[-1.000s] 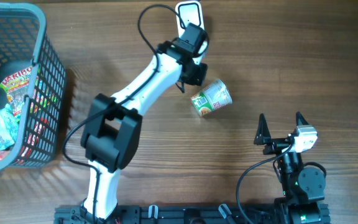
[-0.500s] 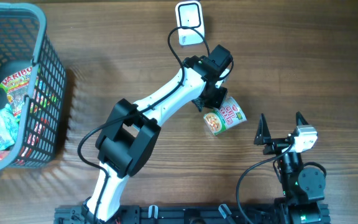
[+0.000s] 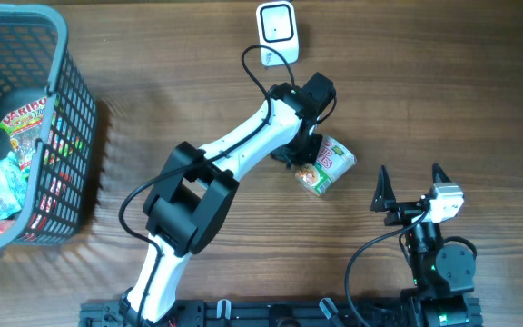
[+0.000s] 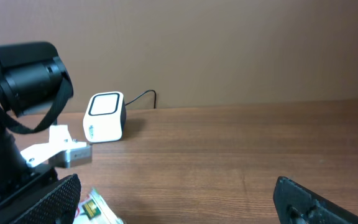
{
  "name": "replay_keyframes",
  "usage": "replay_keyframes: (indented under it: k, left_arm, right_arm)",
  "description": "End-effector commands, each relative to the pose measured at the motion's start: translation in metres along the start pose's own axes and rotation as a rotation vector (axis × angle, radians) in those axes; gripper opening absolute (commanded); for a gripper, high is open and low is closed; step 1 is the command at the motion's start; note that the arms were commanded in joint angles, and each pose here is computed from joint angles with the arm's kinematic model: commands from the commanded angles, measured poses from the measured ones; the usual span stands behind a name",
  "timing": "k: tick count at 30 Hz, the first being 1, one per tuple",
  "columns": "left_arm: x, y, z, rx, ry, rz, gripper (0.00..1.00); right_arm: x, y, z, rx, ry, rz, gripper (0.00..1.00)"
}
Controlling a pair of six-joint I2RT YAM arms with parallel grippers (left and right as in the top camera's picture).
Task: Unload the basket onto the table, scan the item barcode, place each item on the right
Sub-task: 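Rotate the cup noodle under the scanner with the left gripper, then release the cup noodle on the table and withdraw left gripper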
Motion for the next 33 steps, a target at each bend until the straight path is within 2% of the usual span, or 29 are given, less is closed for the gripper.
replay_keyframes:
  k: [1,6,12,16,18,20,22,28,30,31,32,33]
  left_arm:
    - [0.001,0.015,0.009,0.088,-0.056,0.025,0.09]
    - [0.000,0.016,0.017,0.152,-0.116,0.049,0.13]
    - [-0.005,0.010,0.019,0.239,-0.154,0.207,0.13]
    - [0.006,0.009,0.013,0.232,-0.183,0.198,0.08]
    - [0.023,0.008,0.003,0.186,-0.207,0.139,0.04]
    - [0.038,-0.005,-0.007,0.132,-0.231,0.109,0.04]
    - [0.046,-0.023,-0.018,0.059,-0.241,0.088,0.04]
    - [0.080,-0.118,-0.048,-0.197,-0.308,0.092,0.04]
    - [0.096,-0.158,-0.052,-0.276,-0.324,0.091,0.04]
    - [0.111,-0.196,-0.052,-0.345,-0.331,0.098,0.04]
    - [0.123,-0.220,-0.051,-0.392,-0.352,0.105,0.08]
    - [0.141,-0.253,-0.047,-0.462,-0.392,0.115,0.24]
  right_arm:
    - [0.000,0.000,-0.001,-0.006,-0.003,-0.007,0.99]
    - [0.000,0.000,-0.001,-0.006,-0.003,-0.007,1.00]
    - [0.000,0.000,-0.001,-0.007,-0.003,-0.007,1.00]
    - [0.000,0.000,-0.001,-0.006,-0.003,-0.007,1.00]
    - [0.000,0.000,-0.001,-0.006,-0.003,-0.007,1.00]
    - [0.000,0.000,-0.001,-0.006,-0.003,-0.007,1.00]
    - [0.000,0.000,-0.001,-0.006,-0.003,-0.007,1.00]
    - [0.000,0.000,-0.001,-0.006,-0.003,-0.007,1.00]
    - [0.000,0.000,-0.001,-0.006,-0.003,-0.007,1.00]
    - [0.000,0.000,-0.001,-0.006,-0.003,-0.007,1.00]
    - [0.000,0.000,-0.001,-0.006,-0.003,-0.007,1.00]
    - [0.000,0.000,-0.001,-0.006,-0.003,-0.007,1.00]
Point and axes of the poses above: each gripper's point midway between its finger pads, its own y axis out along the fingers, its own x axis along the line the jaws close on, z = x × y, the point moved 7 cm from there along -y, back along the fingers, and after that the axes turned 7 degrees about -y, right-handed, at the moved point
